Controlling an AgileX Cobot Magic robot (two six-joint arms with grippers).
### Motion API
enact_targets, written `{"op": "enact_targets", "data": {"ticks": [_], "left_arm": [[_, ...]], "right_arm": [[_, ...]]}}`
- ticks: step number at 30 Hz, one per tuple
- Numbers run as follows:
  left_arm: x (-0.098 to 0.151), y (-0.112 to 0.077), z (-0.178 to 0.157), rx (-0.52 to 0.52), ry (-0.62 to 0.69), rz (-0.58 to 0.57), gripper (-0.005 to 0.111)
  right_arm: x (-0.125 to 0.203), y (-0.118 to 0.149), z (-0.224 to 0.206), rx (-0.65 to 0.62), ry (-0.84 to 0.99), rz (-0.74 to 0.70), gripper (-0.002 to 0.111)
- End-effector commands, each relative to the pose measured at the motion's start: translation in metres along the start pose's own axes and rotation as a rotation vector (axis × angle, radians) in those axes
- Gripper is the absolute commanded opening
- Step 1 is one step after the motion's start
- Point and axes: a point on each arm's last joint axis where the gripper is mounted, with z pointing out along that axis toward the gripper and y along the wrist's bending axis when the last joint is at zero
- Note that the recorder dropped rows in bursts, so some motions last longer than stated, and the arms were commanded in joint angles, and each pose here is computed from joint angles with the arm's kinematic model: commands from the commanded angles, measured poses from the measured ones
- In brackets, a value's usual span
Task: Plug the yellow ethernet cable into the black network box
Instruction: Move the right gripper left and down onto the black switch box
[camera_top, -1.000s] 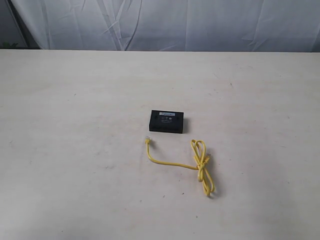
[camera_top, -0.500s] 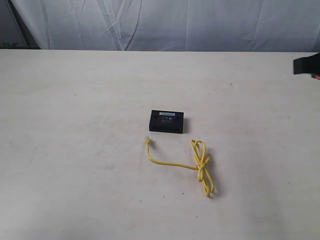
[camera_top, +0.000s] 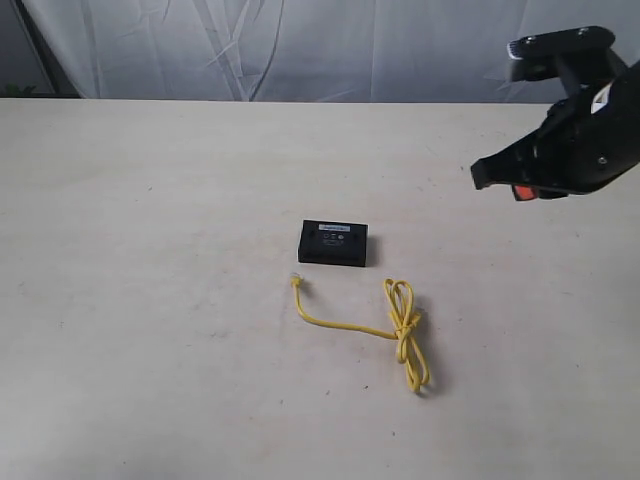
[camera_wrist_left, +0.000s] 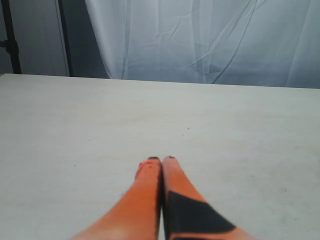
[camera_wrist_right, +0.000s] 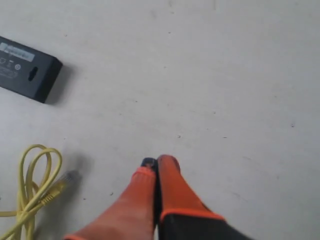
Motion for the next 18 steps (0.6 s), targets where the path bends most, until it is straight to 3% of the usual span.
{"op": "enact_targets", "data": {"ticks": [1, 8, 18], "left_arm": [[0.0, 0.0, 0.0, -0.003, -0.015, 0.004, 0.0], [0.0, 0.0, 0.0, -0.003, -0.015, 0.004, 0.0], [0.0, 0.0, 0.0, -0.004, -0.015, 0.008, 0.0]], "right_arm": [[-0.016, 0.016, 0.018, -0.026, 0.035, -0.055, -0.001], [-0.039, 0.04, 0.052, -0.109, 0.093, -0.129, -0.001], [-0.062, 0.067, 0.094, -0.362, 0.11, -0.155, -0.001]]}}
